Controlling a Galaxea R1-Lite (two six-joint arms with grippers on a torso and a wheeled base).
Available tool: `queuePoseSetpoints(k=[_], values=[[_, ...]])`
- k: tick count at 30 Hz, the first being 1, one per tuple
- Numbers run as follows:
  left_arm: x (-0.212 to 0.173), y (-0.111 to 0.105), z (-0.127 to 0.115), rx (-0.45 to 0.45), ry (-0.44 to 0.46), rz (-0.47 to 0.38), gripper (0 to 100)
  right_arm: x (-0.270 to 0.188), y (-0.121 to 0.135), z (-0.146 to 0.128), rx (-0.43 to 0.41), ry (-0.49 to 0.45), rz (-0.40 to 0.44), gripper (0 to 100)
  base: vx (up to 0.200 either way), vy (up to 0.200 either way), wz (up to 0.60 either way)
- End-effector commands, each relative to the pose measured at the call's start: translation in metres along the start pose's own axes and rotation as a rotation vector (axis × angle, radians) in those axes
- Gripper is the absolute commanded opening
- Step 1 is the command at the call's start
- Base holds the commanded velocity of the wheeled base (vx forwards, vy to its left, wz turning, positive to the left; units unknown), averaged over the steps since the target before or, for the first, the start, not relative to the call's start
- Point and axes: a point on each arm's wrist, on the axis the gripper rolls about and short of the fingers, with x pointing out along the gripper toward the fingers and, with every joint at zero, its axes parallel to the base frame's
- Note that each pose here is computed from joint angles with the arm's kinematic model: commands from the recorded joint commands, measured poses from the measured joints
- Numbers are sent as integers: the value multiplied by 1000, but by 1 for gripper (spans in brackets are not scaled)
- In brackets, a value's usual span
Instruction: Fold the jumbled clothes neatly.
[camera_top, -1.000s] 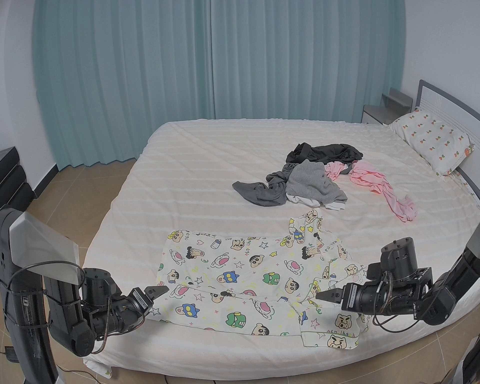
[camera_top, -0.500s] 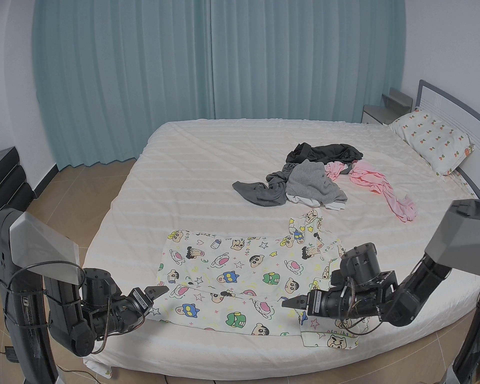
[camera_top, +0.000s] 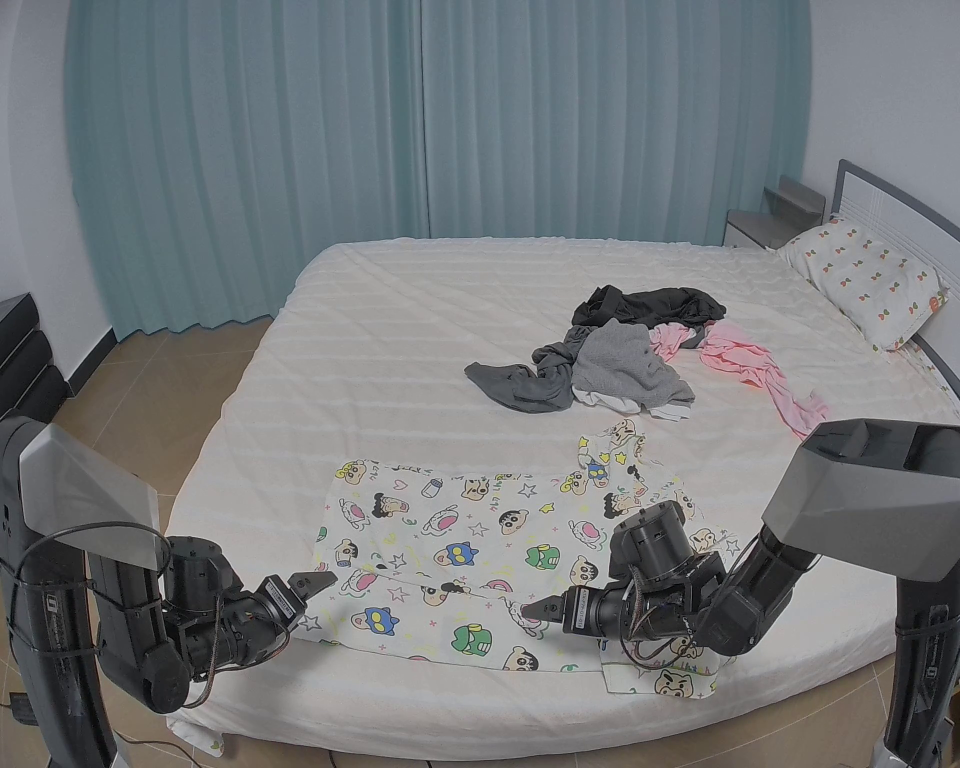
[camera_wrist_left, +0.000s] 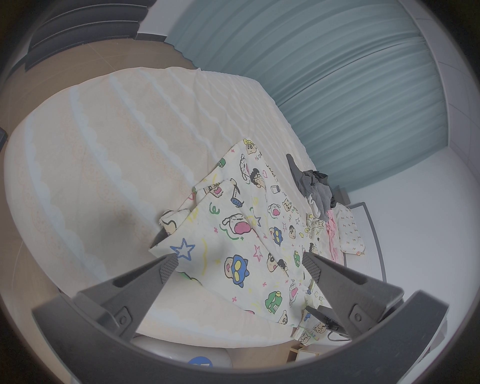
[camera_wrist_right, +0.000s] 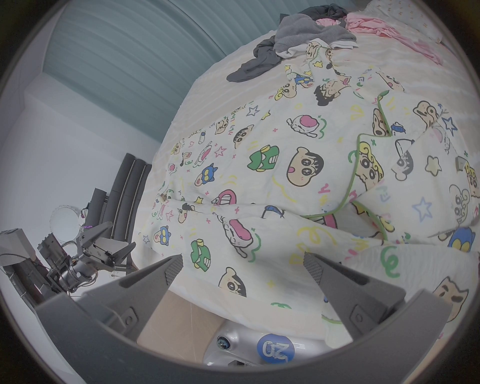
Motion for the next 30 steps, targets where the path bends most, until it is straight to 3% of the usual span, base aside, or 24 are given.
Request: queuePoseSetpoints(k=[1,6,16,24,30], values=[[1,1,-1,1,0,3,100,10,-1,2,0,-3,-18,100,0,0,0],[1,1,0,0,-1,3,100,22,0,17,7,-77,-64,100,0,0,0],[1,1,0,0,-1,3,100,23,4,33,-22,-143,-59,100,0,0,0],[1,1,-1,1,0,3,100,-4,-1,55,16,-229,-11,100,0,0,0],[1,1,0,0,-1,3,100,-11,-17,35,5,-110,5,100,0,0,0]])
